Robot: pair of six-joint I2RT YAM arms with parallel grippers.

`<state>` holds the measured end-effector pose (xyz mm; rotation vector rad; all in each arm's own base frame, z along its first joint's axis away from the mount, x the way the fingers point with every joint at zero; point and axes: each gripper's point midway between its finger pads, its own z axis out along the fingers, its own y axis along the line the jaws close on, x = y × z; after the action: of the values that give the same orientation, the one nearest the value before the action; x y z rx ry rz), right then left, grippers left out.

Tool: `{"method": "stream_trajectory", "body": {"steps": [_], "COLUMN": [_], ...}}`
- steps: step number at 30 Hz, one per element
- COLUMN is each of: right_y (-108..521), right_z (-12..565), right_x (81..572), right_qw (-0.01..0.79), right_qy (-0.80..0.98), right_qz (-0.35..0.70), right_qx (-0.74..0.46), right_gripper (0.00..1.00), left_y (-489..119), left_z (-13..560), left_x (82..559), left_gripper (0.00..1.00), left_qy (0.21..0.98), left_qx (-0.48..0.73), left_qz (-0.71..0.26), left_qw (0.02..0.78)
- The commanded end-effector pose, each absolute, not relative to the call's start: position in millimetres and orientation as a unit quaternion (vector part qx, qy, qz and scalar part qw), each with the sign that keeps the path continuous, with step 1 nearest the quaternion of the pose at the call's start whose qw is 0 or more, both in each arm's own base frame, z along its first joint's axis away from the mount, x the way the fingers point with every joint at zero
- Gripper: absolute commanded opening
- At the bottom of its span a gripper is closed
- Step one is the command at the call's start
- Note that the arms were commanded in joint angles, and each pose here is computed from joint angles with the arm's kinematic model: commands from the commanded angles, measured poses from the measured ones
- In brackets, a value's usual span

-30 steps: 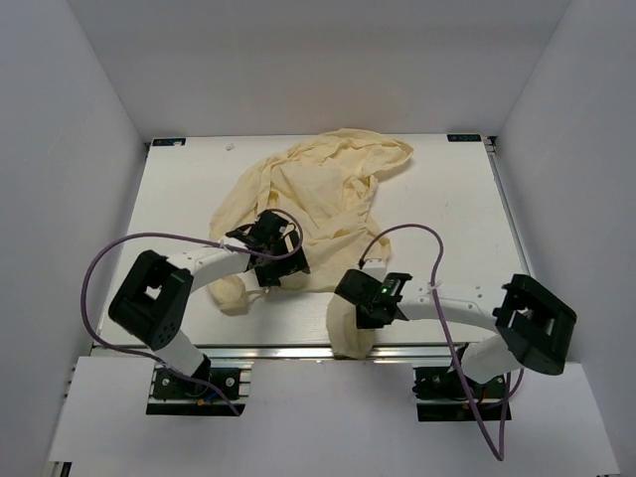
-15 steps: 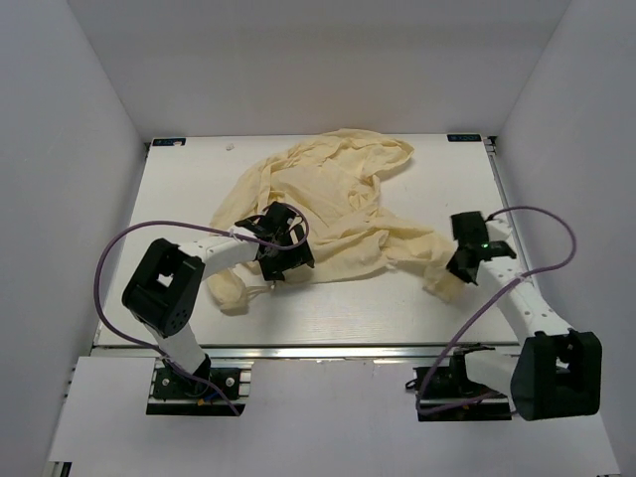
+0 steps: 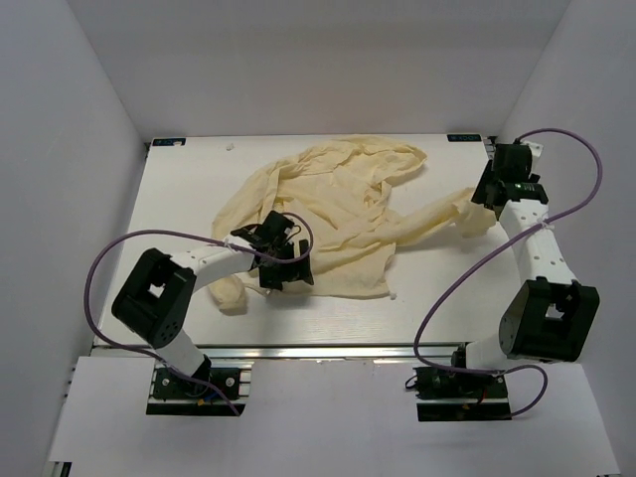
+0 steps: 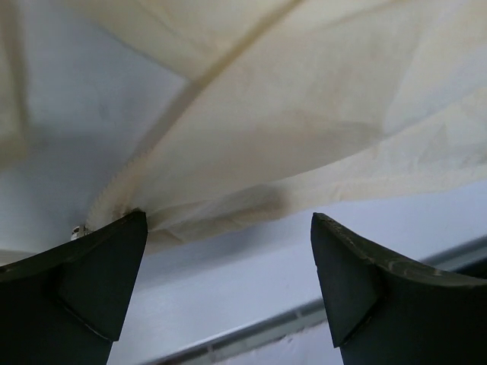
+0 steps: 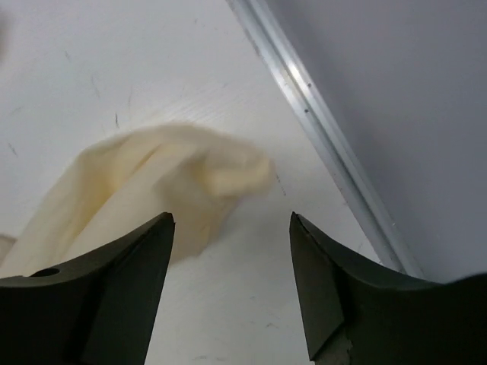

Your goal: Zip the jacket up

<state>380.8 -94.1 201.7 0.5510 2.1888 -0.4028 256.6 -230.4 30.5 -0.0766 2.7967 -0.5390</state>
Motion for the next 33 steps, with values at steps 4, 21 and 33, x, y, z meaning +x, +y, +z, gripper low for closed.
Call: {"method": "stream_trajectory", "body": {"steps": [4,21,33], "right_y": [-31.1,241.4,182.0], "right_z": [181.6,100.7,9.4], "right_x": [362.5,242.5,244.6], "right_qw": [0.381,0.253,0.142], "right_qy": [0.91,0.924,0.975], "right_qz": [-0.018,0.281,0.169], "right_qx": [0.161,-0.063,0.04], "right_gripper": [0.83,0.89,0.89], "left_y": [-238.9,-166.0,-79.8], "left_z": [66.6,98.8,59.2], "left_x": [210.2,308.5,333.7], "left_gripper": [0.98,0.98,0.98], "left_qy": [0.966,0.963,0.957], "left_qx": [0.066,-0.098,-0.219], "left_qz": [-0.223,-0.088,0.024], "left_qw": [0.115,0.234,0.187]}}
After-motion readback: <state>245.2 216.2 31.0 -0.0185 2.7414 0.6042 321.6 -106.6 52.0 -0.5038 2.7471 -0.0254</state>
